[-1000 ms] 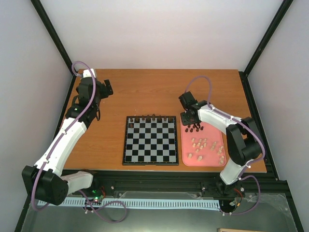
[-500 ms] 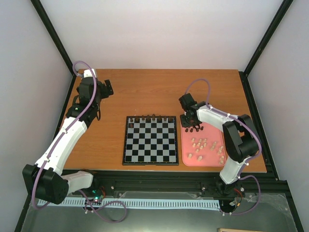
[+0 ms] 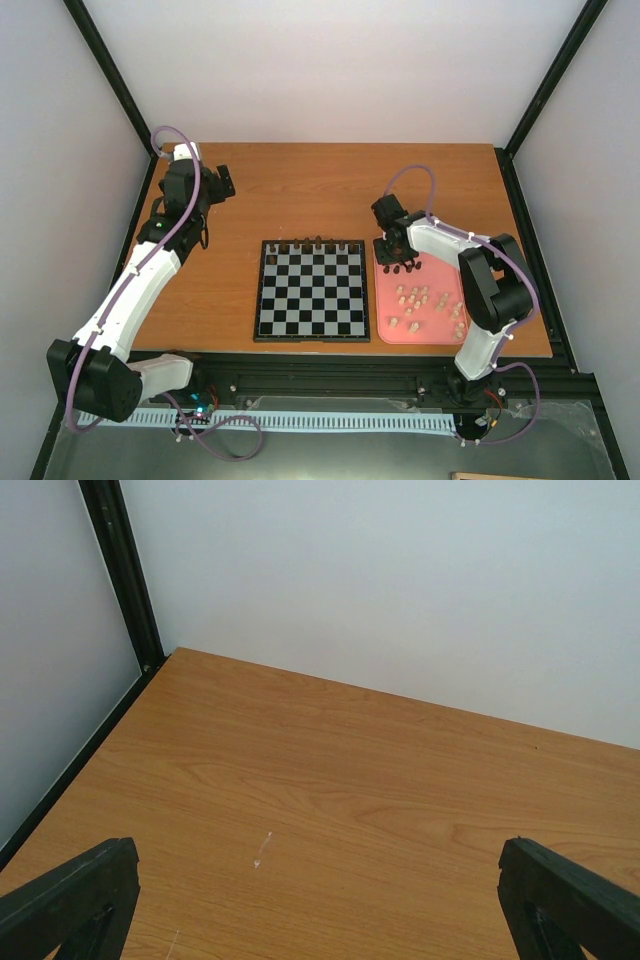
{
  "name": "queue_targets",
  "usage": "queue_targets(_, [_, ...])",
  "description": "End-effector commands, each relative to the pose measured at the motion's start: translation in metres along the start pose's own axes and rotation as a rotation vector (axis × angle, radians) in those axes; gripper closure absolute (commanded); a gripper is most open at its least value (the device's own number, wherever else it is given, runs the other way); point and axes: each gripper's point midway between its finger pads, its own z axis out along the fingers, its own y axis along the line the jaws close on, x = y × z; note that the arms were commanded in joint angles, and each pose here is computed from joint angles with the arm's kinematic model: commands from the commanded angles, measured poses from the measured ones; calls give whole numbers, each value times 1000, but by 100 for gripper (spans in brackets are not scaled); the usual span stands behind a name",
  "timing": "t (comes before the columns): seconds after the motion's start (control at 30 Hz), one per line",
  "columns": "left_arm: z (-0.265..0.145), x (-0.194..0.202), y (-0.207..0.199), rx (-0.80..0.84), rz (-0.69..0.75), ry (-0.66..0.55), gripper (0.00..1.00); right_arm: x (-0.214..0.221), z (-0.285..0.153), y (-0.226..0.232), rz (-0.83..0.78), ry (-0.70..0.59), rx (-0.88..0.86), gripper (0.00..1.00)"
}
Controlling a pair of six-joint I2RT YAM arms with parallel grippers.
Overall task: Set up the chess pieces on the board
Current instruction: Pick up the chess piece from the storage box.
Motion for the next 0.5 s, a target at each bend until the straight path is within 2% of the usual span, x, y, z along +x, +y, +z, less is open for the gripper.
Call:
queue_targets(0.0, [-2,-13,-4,11,-9,-36,0,1,4,-3,13,3,1,87])
queue_targets(0.23, [-3,-13,-3,8,-9,-36,0,-4,-5,-2,18,-20,-9,95])
queue_targets(0.47, [-5,-14,-1,4,-12,-43,0,-38,-67,14,18,-170,-96,96])
